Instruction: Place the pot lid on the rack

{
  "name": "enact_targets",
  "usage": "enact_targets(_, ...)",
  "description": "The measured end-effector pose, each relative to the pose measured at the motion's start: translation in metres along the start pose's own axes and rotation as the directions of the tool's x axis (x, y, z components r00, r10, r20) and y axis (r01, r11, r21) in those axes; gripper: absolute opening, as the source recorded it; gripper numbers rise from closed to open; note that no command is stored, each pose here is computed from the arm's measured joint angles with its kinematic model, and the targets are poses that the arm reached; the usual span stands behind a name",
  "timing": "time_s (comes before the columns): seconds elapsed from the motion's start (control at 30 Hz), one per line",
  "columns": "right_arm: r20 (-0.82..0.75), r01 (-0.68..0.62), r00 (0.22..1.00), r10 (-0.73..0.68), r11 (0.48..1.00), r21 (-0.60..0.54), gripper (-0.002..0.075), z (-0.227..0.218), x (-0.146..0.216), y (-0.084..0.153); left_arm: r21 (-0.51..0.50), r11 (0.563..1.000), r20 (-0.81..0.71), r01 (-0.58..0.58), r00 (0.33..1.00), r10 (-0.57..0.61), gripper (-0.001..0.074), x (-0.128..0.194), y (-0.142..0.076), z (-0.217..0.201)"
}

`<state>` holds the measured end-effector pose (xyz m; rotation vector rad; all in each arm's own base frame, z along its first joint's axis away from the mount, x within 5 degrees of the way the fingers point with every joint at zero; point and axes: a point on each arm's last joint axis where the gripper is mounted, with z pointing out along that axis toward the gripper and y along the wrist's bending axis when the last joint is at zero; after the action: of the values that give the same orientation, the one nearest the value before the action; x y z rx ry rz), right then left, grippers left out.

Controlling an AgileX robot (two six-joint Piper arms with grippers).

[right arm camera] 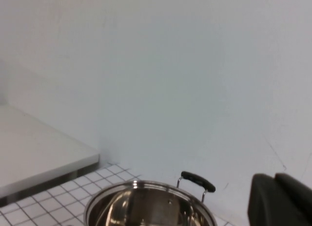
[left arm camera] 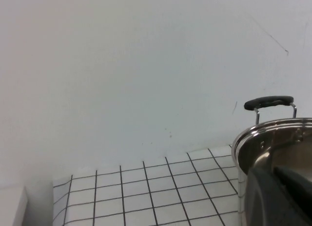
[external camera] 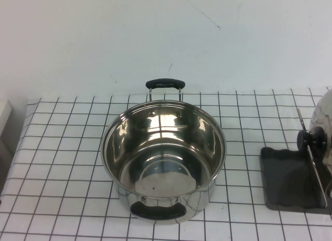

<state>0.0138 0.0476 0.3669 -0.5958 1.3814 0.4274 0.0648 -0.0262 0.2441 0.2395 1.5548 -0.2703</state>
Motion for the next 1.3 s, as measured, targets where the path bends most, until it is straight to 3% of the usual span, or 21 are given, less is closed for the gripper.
enact_targets(0.37,-0.07,-0.005,0.998,0.008,0.999,0.048,-0.0001,0.013,0.04,-0.008,0.094,0.995,-0.099,0.028,0.995,-0.019,-0.0001,0.049,-0.009,-0.005)
enact_targets(0.77,-0.161,-0.057,0.985,0.064,0.997,0.049,-0.0001,0.019,0.076,-0.009,0.166,0.985,-0.123,0.039,0.992,-0.018,-0.0001,0.053,-0.015,-0.006)
enact_targets(0.9,-0.177,-0.025,0.982,0.061,0.98,0.197,-0.0001,0.021,0.103,-0.022,0.177,0.983,-0.126,0.04,0.992,-0.018,-0.0001,0.053,-0.016,-0.006)
enact_targets(1.07,-0.191,0.095,0.982,-0.015,0.902,0.421,-0.0001,0.016,0.135,-0.042,0.184,0.982,-0.127,0.041,0.992,-0.017,-0.0001,0.053,-0.017,-0.006)
enact_targets(1.3,-0.208,0.098,0.978,0.007,0.865,0.492,-0.0001,0.004,0.174,-0.04,0.185,0.982,-0.128,0.041,0.992,-0.017,-0.0001,0.053,-0.017,-0.006)
